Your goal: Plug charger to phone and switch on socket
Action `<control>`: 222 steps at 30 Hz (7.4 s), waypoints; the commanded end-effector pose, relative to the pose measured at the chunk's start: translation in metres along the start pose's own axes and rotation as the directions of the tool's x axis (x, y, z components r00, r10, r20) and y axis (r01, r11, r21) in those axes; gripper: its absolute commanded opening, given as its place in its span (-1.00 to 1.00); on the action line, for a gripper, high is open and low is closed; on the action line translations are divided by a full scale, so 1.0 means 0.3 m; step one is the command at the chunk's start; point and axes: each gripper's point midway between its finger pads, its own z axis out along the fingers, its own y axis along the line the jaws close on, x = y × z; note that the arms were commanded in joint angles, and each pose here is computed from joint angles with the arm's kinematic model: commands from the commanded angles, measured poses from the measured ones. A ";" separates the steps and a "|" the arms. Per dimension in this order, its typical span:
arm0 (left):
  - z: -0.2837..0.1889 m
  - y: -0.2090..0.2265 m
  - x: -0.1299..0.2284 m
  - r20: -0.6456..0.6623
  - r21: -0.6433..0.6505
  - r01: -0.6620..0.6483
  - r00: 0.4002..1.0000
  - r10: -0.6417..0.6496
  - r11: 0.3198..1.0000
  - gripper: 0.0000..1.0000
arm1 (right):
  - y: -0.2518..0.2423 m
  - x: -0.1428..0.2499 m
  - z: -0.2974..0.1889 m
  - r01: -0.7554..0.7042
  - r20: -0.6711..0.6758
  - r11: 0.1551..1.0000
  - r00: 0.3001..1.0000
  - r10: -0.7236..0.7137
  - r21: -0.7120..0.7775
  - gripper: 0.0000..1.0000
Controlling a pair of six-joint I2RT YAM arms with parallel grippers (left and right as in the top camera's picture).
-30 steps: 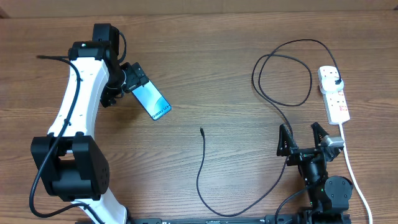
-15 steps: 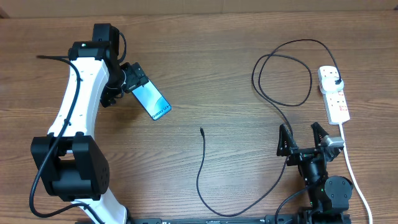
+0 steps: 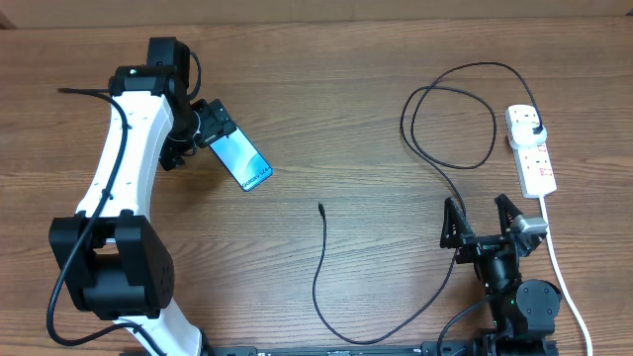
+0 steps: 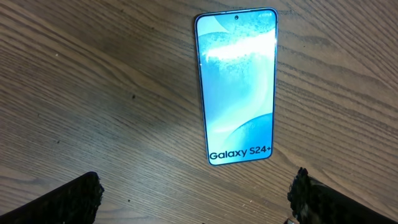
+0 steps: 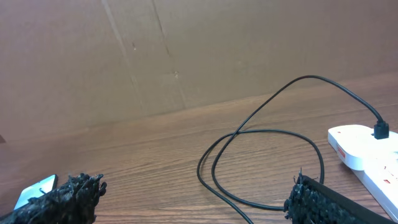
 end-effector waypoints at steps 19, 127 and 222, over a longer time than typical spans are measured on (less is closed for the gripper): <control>-0.003 -0.019 0.003 -0.023 0.026 0.071 0.997 -0.070 0.997 1.00 | -0.004 0.007 0.000 0.000 0.003 1.000 1.000 0.000 0.005 1.00; 0.319 -0.123 -0.002 0.016 -0.107 0.160 0.987 -0.159 0.981 1.00 | -0.003 0.007 0.000 0.000 0.004 1.000 1.000 0.000 0.005 1.00; 0.437 -0.113 0.083 -0.081 -0.149 0.184 0.977 -0.198 0.971 1.00 | -0.004 0.007 0.000 0.000 0.003 1.000 1.000 0.000 0.005 1.00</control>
